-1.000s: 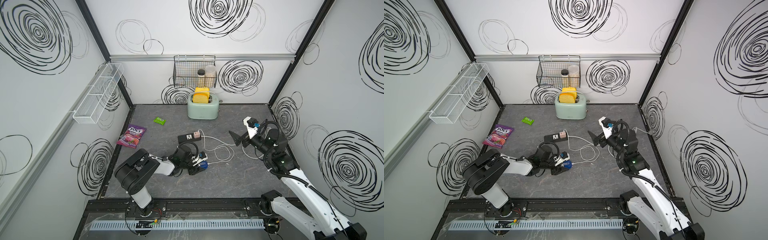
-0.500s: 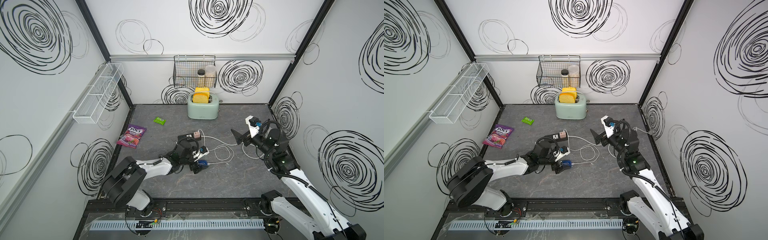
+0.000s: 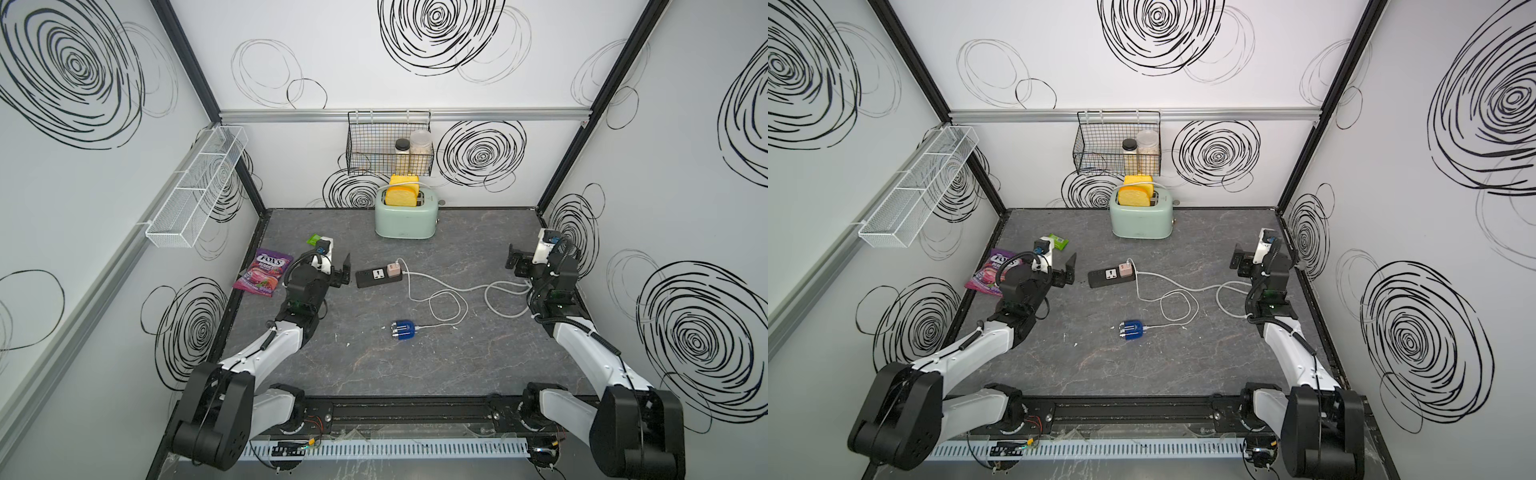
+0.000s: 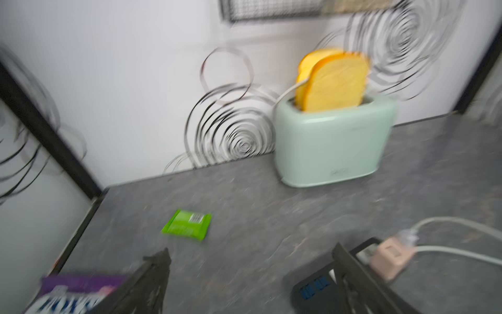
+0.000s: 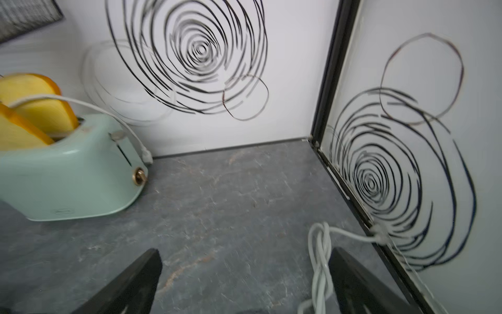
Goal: Charge the electric shaver
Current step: Reset both arms
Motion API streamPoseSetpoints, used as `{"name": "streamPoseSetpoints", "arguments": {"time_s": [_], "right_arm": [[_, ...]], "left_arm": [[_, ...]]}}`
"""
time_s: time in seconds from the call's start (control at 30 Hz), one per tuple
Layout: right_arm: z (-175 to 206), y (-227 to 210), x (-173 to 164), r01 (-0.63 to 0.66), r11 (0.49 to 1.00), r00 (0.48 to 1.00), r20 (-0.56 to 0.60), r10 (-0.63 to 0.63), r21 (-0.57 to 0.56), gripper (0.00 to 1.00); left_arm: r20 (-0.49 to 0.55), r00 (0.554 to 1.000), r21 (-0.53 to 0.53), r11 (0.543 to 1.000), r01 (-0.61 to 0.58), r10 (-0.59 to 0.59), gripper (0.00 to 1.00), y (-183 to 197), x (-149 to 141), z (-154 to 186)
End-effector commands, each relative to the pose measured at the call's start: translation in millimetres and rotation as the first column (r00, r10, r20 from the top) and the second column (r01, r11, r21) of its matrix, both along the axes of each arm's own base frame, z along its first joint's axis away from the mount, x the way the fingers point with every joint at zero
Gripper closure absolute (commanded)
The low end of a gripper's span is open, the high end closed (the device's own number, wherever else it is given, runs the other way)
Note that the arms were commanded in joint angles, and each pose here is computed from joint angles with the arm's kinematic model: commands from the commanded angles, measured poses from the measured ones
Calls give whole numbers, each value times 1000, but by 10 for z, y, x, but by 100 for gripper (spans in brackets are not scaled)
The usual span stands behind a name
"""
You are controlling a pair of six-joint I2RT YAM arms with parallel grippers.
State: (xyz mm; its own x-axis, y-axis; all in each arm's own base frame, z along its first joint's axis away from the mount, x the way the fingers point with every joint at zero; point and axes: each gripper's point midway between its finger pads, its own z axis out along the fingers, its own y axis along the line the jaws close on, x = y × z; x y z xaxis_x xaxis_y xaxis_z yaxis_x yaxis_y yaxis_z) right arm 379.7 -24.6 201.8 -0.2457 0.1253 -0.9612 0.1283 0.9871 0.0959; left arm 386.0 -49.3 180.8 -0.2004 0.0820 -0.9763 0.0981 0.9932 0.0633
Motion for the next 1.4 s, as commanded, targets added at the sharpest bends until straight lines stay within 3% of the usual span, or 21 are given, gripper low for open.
{"name": "streamPoseSetpoints", "arguments": {"time_s": [0.0,0.17,0.23,0.43,0.53,0.6,1.37], "right_arm": [[-58,-126,25,77,997,994,76,-77,-3,2],[-508,-129,69,56,996,998,-7,-57,-68,2],[-623,-110,102,28,1000,999,-36,-28,-9,2],[-822,140,-46,-91,995,994,64,93,-27,2],[-782,279,-87,-143,984,980,125,156,-108,2],[-860,253,-20,-130,989,990,48,133,-68,2],[-857,235,-16,-119,991,991,51,122,-65,2]], "left_arm": [[25,986,-56,985,-164,166,3,442,25,-125],[22,974,-116,968,-222,226,3,656,51,-356],[-8,979,-94,975,-203,203,3,603,125,-400],[100,992,-74,995,-68,75,3,374,-57,-322],[146,986,-68,995,-70,79,3,352,-169,-347],[134,988,-67,995,-73,81,3,359,-149,-357],[132,985,-72,992,-106,114,3,404,-147,-354]]}}
